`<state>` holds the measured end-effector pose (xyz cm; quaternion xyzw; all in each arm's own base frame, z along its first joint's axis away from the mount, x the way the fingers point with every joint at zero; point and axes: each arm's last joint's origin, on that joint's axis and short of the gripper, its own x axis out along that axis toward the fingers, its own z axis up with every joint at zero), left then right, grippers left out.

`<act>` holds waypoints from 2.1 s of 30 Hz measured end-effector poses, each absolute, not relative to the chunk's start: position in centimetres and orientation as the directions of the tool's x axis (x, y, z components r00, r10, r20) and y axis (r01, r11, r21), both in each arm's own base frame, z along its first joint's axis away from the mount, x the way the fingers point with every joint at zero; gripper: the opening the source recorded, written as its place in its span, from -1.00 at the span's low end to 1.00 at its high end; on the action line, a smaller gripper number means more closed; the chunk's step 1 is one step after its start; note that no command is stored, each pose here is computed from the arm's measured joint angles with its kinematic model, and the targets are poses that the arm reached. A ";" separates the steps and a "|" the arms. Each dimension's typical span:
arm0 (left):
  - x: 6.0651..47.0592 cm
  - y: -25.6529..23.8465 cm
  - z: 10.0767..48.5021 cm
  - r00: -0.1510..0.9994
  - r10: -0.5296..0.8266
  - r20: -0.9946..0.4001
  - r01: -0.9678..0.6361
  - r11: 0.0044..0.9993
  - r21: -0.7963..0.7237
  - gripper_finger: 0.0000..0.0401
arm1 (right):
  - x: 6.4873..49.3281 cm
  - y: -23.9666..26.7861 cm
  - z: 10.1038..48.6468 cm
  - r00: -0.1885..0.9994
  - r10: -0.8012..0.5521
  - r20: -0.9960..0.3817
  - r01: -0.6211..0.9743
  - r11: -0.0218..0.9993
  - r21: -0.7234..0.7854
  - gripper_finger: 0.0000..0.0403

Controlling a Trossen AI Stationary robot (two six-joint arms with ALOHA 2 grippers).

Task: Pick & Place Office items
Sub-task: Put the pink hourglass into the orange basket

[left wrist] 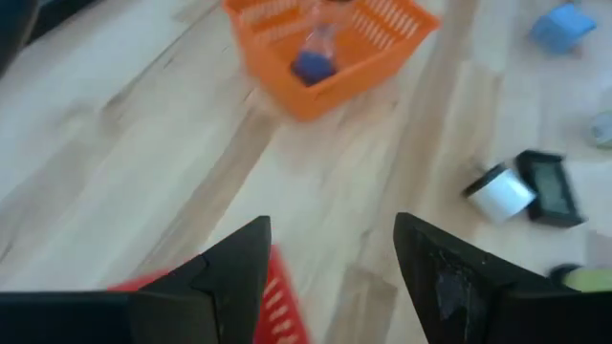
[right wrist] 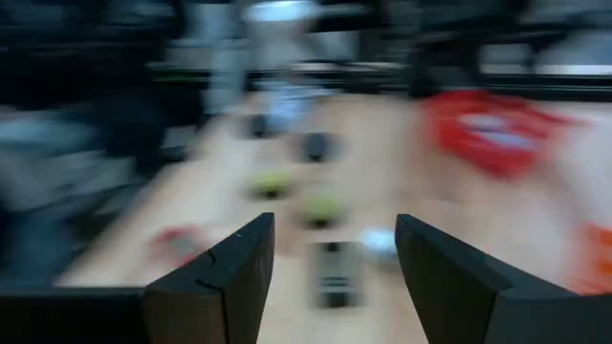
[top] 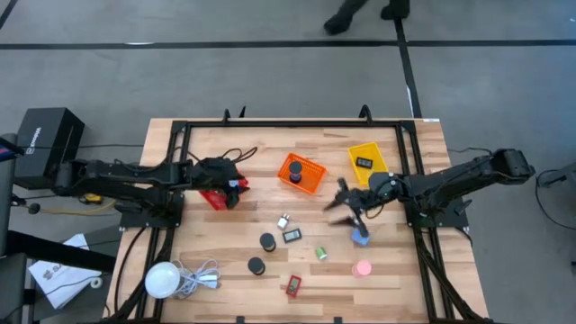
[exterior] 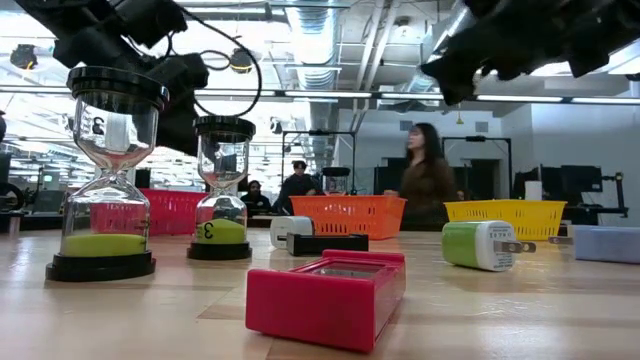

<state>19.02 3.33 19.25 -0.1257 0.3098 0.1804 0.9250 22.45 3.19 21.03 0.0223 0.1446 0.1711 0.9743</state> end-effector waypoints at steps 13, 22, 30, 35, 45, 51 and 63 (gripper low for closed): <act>19.4 2.5 19.5 0.775 0.224 -0.591 -0.370 0.919 -0.137 0.09 | 20.0 8.8 20.2 0.456 0.841 -0.292 -0.872 0.487 0.040 0.04; 20.0 2.5 20.5 0.839 0.231 -0.492 -0.363 0.912 -0.191 0.09 | 20.3 10.7 17.9 0.372 0.848 -0.377 -0.903 0.424 0.062 0.04; 20.4 2.6 21.3 0.880 0.235 -0.412 -0.346 0.913 -0.216 0.09 | 20.7 11.0 16.2 0.312 0.853 -0.418 -0.919 0.383 0.096 0.04; 20.4 2.6 21.4 0.886 0.236 -0.399 -0.342 0.913 -0.220 0.09 | 21.0 11.0 15.2 0.305 0.839 -0.450 -0.930 0.364 0.048 0.04; 20.5 2.6 21.5 0.889 0.237 -0.391 -0.341 0.914 -0.222 0.09 | 21.4 10.4 14.5 0.320 0.821 -0.472 -0.911 0.404 0.087 0.04; 20.5 2.6 21.5 0.892 0.237 -0.385 -0.339 0.914 -0.224 0.09 | 21.4 10.3 14.5 0.318 0.820 -0.476 -0.909 0.406 0.094 -0.04; 20.5 2.6 21.6 0.896 0.238 -0.376 -0.337 0.914 -0.226 0.09 | 21.6 9.6 14.3 0.335 0.806 -0.489 -0.893 0.437 0.108 -0.01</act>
